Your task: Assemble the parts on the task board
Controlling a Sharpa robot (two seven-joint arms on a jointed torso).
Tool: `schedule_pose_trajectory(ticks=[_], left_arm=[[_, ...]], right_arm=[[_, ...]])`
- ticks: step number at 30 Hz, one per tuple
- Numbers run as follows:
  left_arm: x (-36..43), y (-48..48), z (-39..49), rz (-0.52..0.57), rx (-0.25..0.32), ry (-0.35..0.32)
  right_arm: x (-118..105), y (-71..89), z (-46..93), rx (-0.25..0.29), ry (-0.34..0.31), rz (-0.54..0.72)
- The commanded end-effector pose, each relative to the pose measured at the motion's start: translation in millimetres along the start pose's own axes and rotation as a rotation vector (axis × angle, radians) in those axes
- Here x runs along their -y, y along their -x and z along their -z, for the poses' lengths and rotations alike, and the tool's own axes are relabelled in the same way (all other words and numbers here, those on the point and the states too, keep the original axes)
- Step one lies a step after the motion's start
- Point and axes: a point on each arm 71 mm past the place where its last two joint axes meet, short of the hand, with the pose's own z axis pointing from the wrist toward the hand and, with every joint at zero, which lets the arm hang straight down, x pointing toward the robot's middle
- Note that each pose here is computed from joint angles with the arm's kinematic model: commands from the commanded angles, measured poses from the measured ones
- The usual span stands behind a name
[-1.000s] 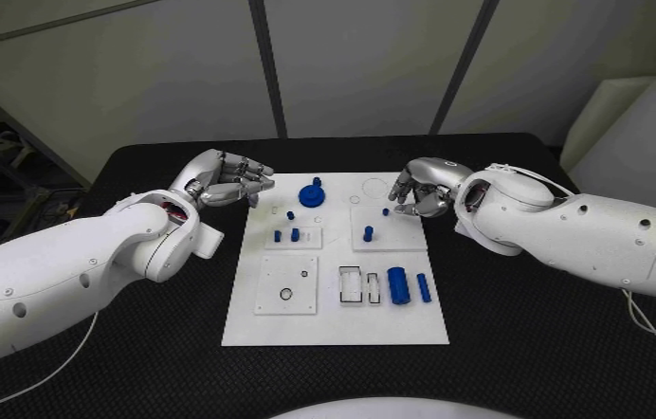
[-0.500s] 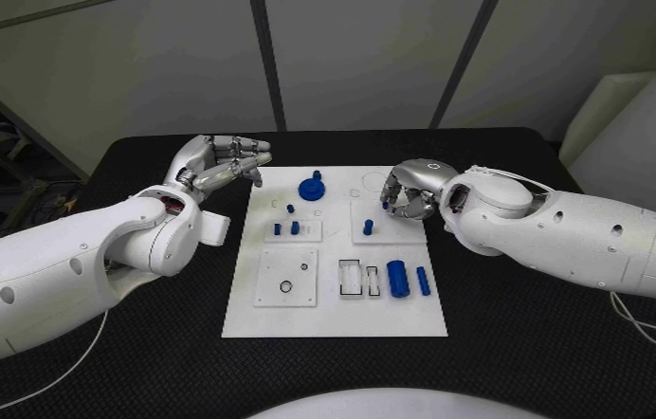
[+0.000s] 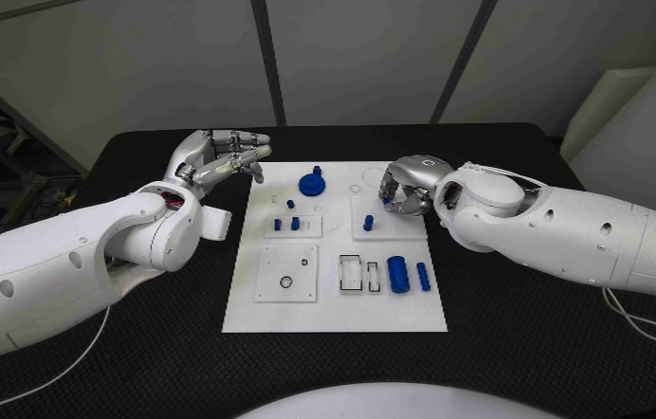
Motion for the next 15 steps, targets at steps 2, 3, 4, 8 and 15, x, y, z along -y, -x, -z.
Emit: schedule_pose_trajectory(ticks=[2,3,4,8,15], left_arm=[[1.4,0.1,-0.5,0.012,0.005,-0.011],[1.2,0.7,-0.5,0.011,0.008,-0.009],[1.0,1.1,-0.6,0.01,0.01,-0.007],[0.3,2.2,-0.7,0.008,0.016,-0.002],[-0.5,3.2,-0.8,0.004,0.027,0.009]], right_arm=[[0.1,-2.2,-1.3,-0.039,-0.018,0.034],[0.0,-2.7,-1.4,-0.046,-0.021,0.036],[0.1,-3.1,-1.5,-0.051,-0.024,0.038],[0.5,-4.1,-1.8,-0.065,-0.03,0.045],[-1.5,-5.2,-3.4,-0.076,-0.035,0.063]])
